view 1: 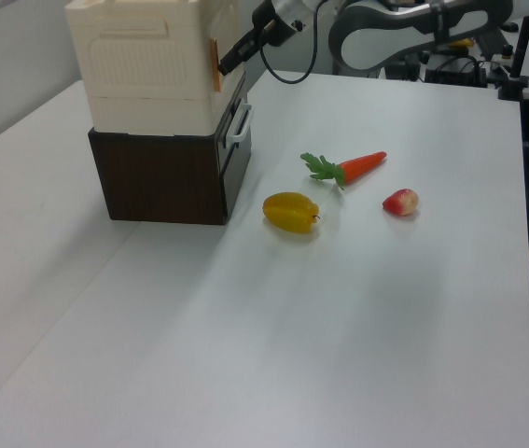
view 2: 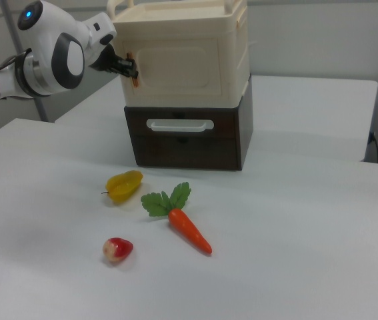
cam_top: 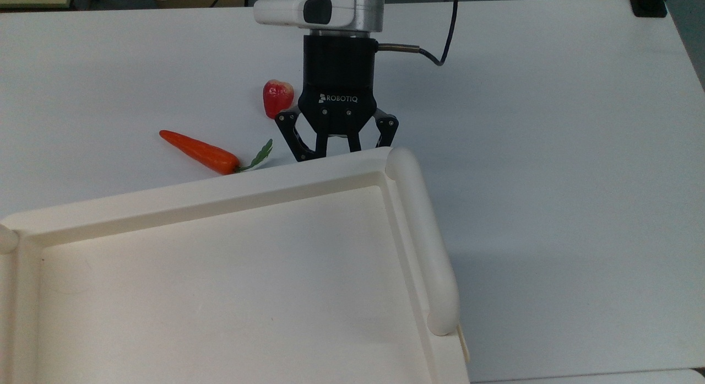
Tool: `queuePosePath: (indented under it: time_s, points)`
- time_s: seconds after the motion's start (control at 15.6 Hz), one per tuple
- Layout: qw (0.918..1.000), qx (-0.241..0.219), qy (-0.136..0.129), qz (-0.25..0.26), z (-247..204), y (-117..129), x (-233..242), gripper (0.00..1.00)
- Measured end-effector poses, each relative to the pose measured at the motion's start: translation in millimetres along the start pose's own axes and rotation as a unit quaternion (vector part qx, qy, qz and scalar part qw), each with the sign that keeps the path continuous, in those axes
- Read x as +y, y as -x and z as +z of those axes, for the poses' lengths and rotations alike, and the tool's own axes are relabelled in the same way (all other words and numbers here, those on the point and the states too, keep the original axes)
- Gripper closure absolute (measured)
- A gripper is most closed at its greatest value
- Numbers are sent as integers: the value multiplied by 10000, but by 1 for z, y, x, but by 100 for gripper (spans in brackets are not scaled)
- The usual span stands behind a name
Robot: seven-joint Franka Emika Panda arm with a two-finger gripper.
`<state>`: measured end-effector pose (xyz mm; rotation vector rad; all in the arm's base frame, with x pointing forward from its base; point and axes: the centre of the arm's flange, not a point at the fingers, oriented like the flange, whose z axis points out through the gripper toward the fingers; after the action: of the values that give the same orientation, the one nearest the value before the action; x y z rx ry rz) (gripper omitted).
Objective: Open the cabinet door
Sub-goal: 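Close the gripper on the door's free edge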
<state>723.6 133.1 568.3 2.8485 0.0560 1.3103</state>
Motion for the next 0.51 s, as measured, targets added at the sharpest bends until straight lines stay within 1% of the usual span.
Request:
queuePosePath:
  time_s: [0.13, 0.19, 0.26, 0.32, 0.38, 0.45, 0.51]
  points:
    - [10000, -23, 9, -2, 3, 2, 0, 69]
    - [10000, -34, 10, -4, 5, 3, 0, 69]
    - [10000, -40, 11, -5, 6, 3, 0, 64]
    - [10000, -38, 12, -6, 6, 4, 0, 62]
    - [10000, -38, 13, -5, 6, 4, 0, 62]
    - [10000, -38, 17, -4, 6, 4, 1, 58]
    - [10000, -38, 19, -4, 7, 4, 1, 57]
